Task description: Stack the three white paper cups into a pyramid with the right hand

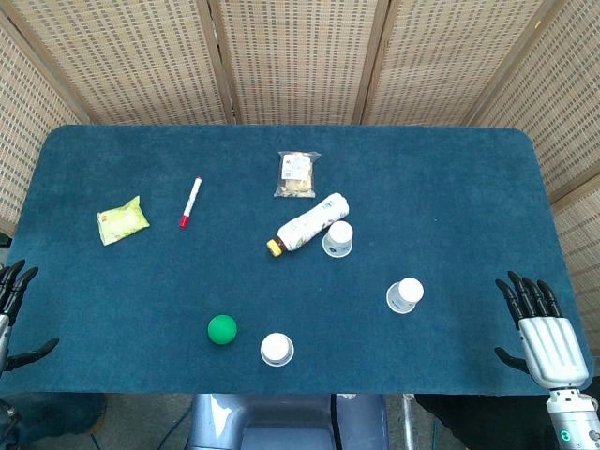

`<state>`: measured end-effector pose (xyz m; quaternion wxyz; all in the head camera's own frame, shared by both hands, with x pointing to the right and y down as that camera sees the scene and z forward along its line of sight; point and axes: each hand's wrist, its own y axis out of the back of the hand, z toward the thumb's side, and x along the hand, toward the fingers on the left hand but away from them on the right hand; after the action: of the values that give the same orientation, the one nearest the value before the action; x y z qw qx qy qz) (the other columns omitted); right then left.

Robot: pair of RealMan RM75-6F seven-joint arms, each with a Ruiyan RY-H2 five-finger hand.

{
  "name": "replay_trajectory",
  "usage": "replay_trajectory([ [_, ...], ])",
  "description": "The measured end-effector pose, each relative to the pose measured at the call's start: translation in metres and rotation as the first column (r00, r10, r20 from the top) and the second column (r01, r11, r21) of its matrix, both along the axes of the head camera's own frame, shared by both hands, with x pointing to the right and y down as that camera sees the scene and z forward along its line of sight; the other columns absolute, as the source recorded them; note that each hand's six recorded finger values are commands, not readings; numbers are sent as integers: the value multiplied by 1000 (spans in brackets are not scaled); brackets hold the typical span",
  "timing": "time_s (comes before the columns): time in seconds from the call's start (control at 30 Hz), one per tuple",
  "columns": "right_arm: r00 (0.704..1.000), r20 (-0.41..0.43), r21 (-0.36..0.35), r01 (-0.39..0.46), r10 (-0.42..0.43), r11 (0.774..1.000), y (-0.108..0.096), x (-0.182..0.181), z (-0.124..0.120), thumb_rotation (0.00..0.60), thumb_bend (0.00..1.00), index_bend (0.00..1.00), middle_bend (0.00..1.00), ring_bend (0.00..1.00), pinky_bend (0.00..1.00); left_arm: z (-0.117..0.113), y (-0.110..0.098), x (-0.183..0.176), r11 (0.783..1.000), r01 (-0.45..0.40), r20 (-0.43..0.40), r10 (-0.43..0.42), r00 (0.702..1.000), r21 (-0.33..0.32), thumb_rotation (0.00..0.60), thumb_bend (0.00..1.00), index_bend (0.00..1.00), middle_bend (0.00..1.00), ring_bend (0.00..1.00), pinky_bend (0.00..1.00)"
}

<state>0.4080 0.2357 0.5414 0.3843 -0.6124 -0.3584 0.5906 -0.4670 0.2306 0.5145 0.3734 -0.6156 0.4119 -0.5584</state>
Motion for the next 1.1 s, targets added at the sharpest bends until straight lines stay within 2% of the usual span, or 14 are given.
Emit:
replay_trajectory([
  [0.23, 1000, 8, -7, 5, -5, 1000, -1, -2, 2, 600, 0, 11, 0, 0, 0, 1, -1, -1, 1000, 5, 7, -5, 1000, 0, 600, 0, 0, 0, 0, 0],
  [0.43, 997, 10, -40, 81, -80, 996, -19, -11, 15, 600, 0, 37, 0, 0, 0, 5, -3, 0, 1000, 8, 27, -8, 1000, 1, 600, 0, 0, 0, 0, 0],
  [0.57, 988, 19, -124, 157, -156, 980, -37, -23, 39, 600, 0, 51, 0, 0, 0, 13, -6, 1, 1000, 15, 53, -14, 998, -14, 600, 0, 0, 0, 0, 0],
  [0.77, 975, 94, -254, 220, -202, 942, -59, -48, 74, 600, 0, 86, 0, 0, 0, 28, -12, 1, 998, 30, 89, -25, 996, -50, 600, 0, 0, 0, 0, 0],
  [0.87, 967, 132, -289, 246, -216, 925, -69, -64, 88, 600, 0, 102, 11, 0, 0, 35, -16, 3, 998, 26, 94, -20, 995, -57, 600, 0, 0, 0, 0, 0],
  [0.97, 961, 151, -292, 266, -231, 918, -78, -78, 97, 600, 21, 128, 46, 0, 0, 38, -17, 2, 998, 28, 102, -22, 995, -57, 600, 0, 0, 0, 0, 0],
  [1.03, 960, 147, -293, 272, -238, 917, -83, -82, 104, 600, 59, 144, 73, 8, 31, 40, -18, 2, 998, 30, 106, -24, 994, -59, 600, 0, 0, 0, 0, 0],
  [1.1, 961, 134, -296, 272, -242, 916, -88, -85, 111, 600, 105, 152, 131, 82, 169, 41, -18, 2, 998, 31, 107, -25, 994, -60, 600, 0, 0, 0, 0, 0],
])
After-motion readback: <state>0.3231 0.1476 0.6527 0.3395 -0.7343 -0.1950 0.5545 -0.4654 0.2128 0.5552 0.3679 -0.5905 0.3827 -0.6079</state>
